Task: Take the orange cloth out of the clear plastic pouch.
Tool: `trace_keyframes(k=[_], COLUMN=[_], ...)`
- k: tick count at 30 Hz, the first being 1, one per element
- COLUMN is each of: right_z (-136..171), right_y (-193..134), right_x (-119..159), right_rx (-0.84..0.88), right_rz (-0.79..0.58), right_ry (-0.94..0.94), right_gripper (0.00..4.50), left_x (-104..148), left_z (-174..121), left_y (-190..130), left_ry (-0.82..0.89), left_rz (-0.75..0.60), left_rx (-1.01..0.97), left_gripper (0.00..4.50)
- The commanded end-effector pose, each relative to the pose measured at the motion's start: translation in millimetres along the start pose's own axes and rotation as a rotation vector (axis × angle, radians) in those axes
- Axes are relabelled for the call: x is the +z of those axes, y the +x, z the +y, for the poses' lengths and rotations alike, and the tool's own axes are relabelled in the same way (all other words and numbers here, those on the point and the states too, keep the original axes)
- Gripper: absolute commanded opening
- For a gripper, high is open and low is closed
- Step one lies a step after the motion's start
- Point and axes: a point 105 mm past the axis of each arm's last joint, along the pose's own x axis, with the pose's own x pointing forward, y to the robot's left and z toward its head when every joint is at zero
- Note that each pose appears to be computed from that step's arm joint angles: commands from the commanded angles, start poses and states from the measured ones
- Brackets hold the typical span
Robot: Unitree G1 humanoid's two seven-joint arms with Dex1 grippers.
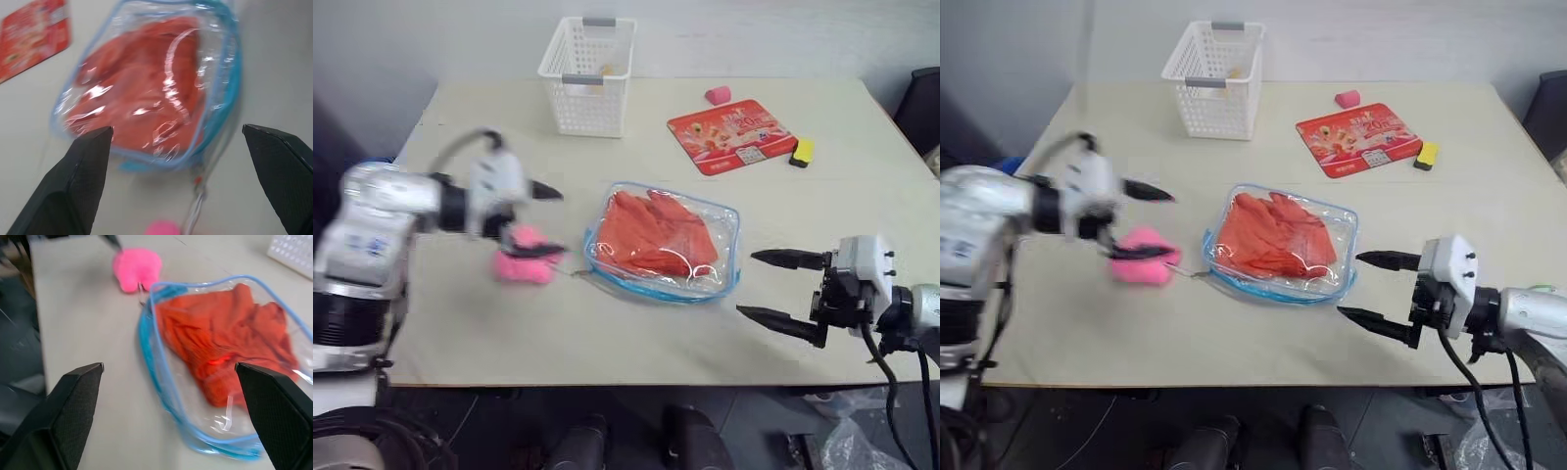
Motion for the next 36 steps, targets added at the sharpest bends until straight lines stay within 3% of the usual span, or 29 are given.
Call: trace_keyframes(k=[1,9,20,23,35,36], right_z=[14.3,29.8,31.2,30.9,28.6,28.8], right_y=[5.3,16.1,20.4,21.1,22.4,22.6], right_x=[9.2,8.3,5.6,4.7,-0.1,-1.9], right_rx=[0.027,0.058,0.054,0.057,0.063,0.064], right_rz=[-0.012,-0.028,-0.032,-0.028,0.0,0.009], right_ry=[0.024,0.051,0.052,0.048,0.022,0.016], right_gripper=[4.5,4.5,4.5,4.5,4.5,4.5], left_x=[-0.2,-15.1,-14.6,-15.3,-14.5,-13.7], left_z=[-7.5,2.6,8.8,10.4,13.4,12.8], left_y=[20.3,38.0,42.5,41.8,43.8,42.9], left_ry=[0.229,0.407,0.384,0.382,0.35,0.331], left_rz=[0.076,0.114,0.072,0.072,0.053,0.043], left_rx=[-0.064,-0.037,0.009,0.02,0.041,0.04], left_gripper=[4.46,4.46,4.46,3.89,0.02,0.02])
